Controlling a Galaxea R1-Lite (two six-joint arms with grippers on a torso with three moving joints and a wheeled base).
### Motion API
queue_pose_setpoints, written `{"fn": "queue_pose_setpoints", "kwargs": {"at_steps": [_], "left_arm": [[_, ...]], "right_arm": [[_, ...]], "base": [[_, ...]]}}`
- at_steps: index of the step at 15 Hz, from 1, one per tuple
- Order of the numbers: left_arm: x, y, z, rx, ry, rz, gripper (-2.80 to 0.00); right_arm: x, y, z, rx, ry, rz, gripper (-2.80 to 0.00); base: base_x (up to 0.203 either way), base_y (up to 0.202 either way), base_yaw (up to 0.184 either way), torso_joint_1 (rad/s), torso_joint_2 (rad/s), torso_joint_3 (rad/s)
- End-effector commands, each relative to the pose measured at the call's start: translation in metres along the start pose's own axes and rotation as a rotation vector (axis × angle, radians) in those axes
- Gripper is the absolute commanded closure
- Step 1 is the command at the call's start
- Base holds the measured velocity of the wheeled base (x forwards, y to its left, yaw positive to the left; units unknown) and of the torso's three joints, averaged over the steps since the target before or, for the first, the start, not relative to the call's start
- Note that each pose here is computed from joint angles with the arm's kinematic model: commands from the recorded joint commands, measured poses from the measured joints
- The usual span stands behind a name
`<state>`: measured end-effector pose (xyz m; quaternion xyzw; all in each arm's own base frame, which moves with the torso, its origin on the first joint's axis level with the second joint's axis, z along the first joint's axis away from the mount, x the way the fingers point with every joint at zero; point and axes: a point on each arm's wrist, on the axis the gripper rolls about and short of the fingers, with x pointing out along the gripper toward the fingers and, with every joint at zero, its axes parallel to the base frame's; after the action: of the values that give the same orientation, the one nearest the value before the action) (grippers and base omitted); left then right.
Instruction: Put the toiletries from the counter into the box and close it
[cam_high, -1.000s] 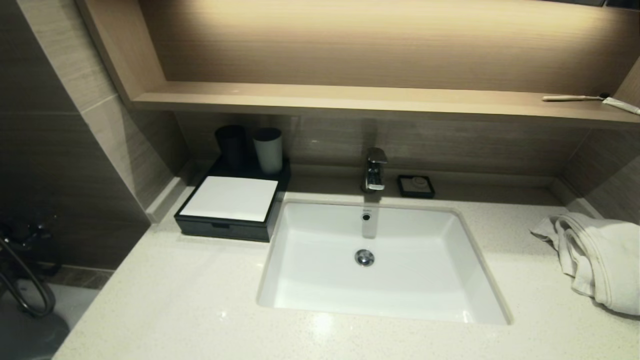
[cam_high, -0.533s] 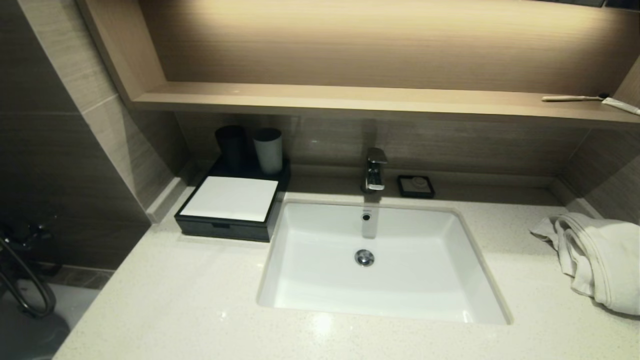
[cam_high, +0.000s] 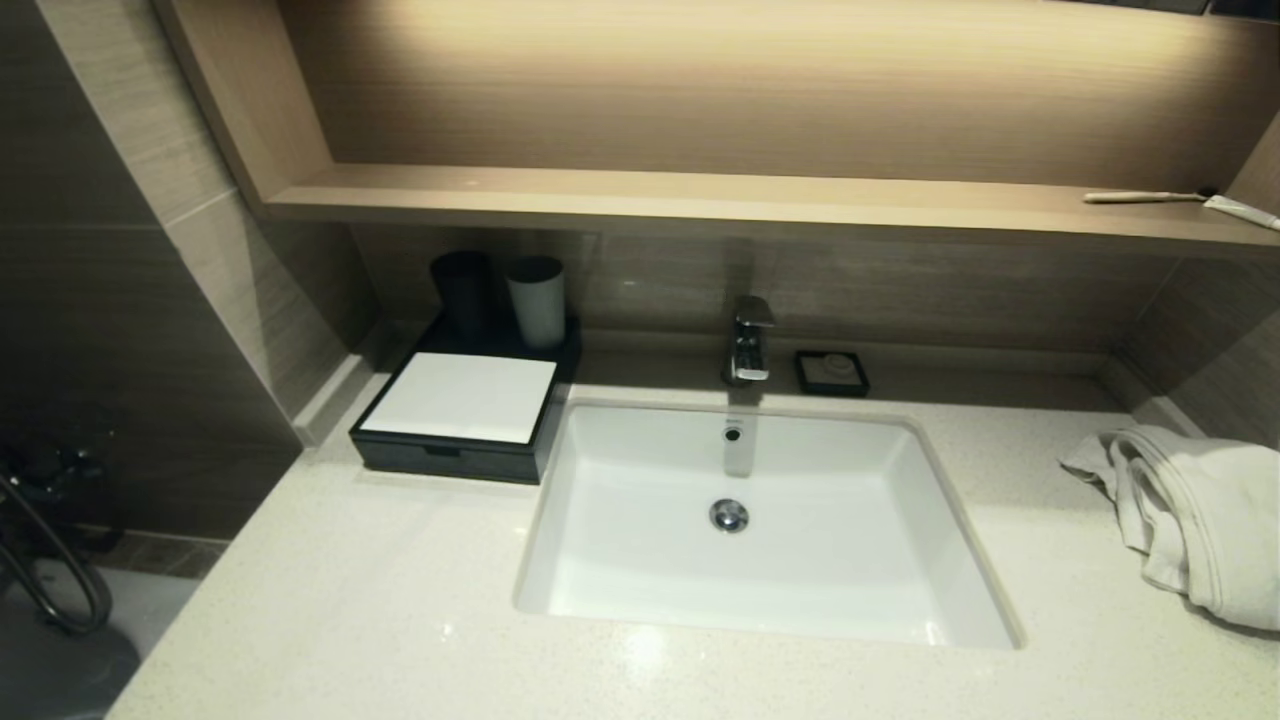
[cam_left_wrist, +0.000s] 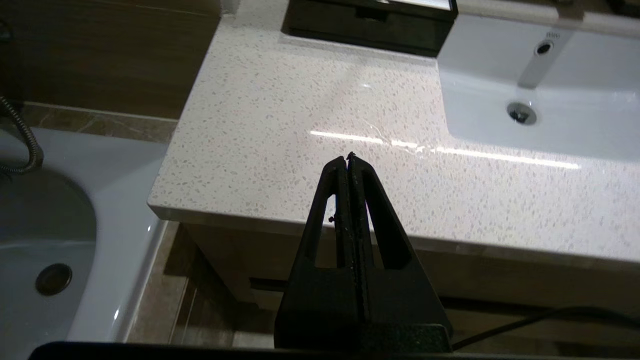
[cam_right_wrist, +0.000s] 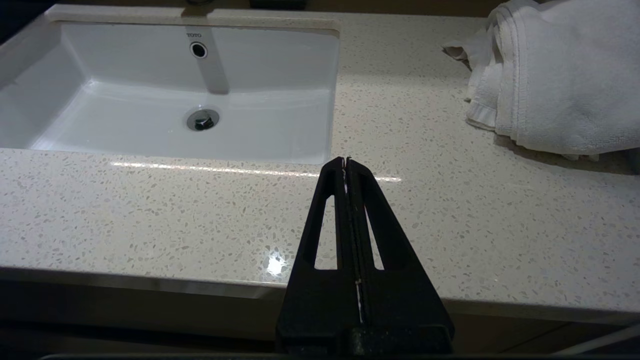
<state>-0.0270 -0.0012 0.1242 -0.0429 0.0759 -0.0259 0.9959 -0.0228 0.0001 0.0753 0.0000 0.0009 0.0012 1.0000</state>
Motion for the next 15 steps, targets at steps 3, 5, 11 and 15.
{"fn": "queue_pose_setpoints", "kwargs": {"at_steps": [3, 5, 11, 15], "left_arm": [[0.005, 0.002, -0.029, 0.107, -0.063, -0.052, 0.00], [0.011, 0.002, -0.033, 0.118, -0.129, -0.053, 0.00], [0.013, 0.005, -0.042, 0.118, -0.166, 0.035, 0.00], [0.011, 0.006, -0.048, 0.127, -0.149, 0.040, 0.00]], "right_arm": [[0.000, 0.000, 0.000, 0.000, 0.000, 0.001, 0.00], [0.000, 0.000, 0.000, 0.000, 0.000, 0.001, 0.00], [0.000, 0.000, 0.000, 0.000, 0.000, 0.001, 0.00], [0.000, 0.000, 0.000, 0.000, 0.000, 0.001, 0.00]], "base": [[0.000, 0.000, 0.000, 0.000, 0.00, 0.000], [0.000, 0.000, 0.000, 0.000, 0.00, 0.000], [0.000, 0.000, 0.000, 0.000, 0.00, 0.000], [0.000, 0.000, 0.000, 0.000, 0.00, 0.000]]}}
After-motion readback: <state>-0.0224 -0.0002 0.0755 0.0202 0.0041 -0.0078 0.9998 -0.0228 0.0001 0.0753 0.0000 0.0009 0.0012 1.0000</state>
